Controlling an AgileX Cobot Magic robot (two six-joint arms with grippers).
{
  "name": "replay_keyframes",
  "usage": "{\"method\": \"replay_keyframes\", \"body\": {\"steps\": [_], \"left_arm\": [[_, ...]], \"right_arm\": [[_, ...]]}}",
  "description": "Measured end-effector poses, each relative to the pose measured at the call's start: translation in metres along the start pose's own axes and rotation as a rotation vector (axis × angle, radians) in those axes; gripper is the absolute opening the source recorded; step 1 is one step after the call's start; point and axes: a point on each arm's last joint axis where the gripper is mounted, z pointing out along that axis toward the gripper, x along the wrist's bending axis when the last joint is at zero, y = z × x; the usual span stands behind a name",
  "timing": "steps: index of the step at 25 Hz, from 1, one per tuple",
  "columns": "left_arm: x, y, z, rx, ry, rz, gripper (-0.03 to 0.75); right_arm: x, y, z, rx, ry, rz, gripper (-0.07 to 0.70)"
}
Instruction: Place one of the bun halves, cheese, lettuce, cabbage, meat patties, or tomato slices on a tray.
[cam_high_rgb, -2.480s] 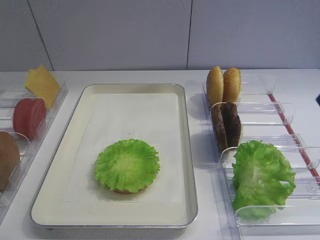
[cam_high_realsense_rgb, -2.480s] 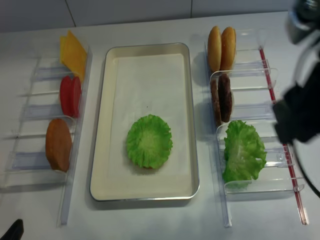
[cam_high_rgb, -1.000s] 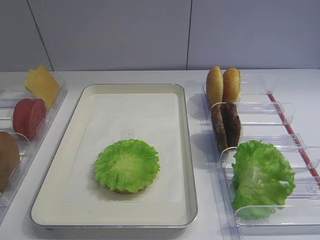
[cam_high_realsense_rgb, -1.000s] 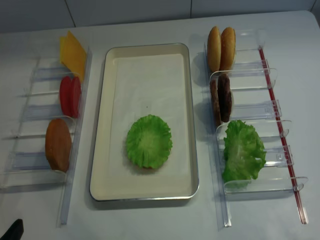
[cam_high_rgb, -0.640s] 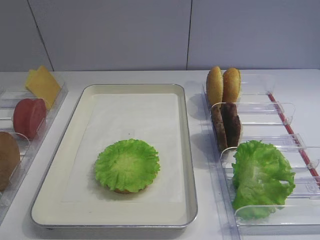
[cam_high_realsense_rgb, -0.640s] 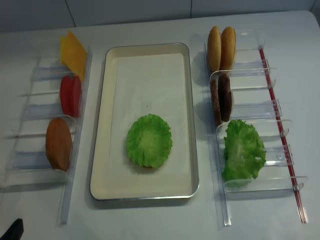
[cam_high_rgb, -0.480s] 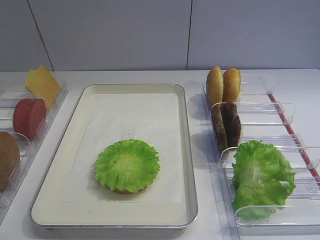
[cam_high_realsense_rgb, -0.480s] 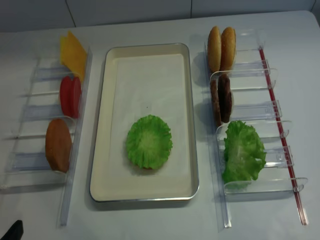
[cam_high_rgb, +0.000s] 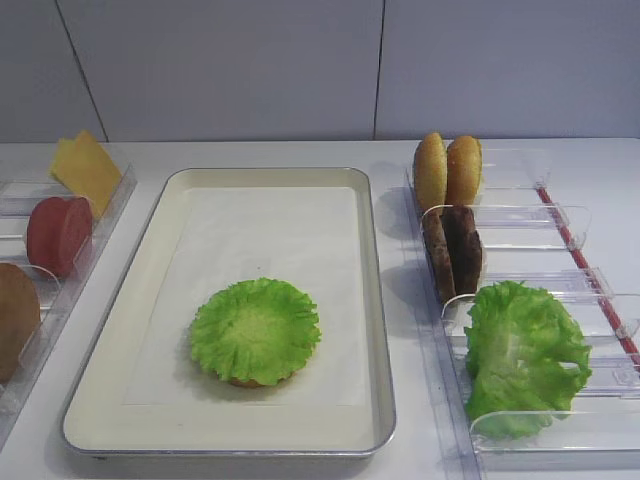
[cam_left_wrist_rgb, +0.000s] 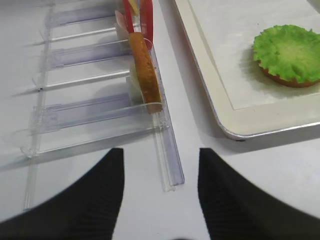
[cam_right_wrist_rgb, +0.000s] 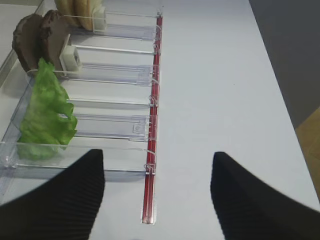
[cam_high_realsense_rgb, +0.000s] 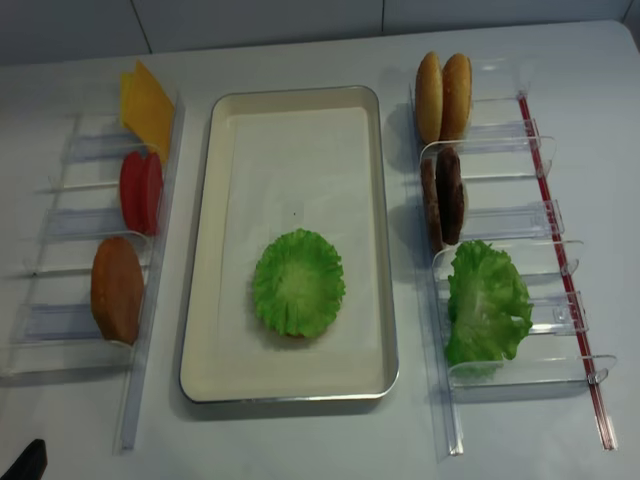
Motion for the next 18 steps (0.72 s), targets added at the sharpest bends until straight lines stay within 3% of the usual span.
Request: {"method": "replay_keyframes", "body": {"steps": [18], "left_arm": [[0.0,0.0,0.0,0.0,0.0,0.0,0.347]], "right_arm": [[0.0,0.0,0.0,0.0,0.0,0.0,0.453]]}}
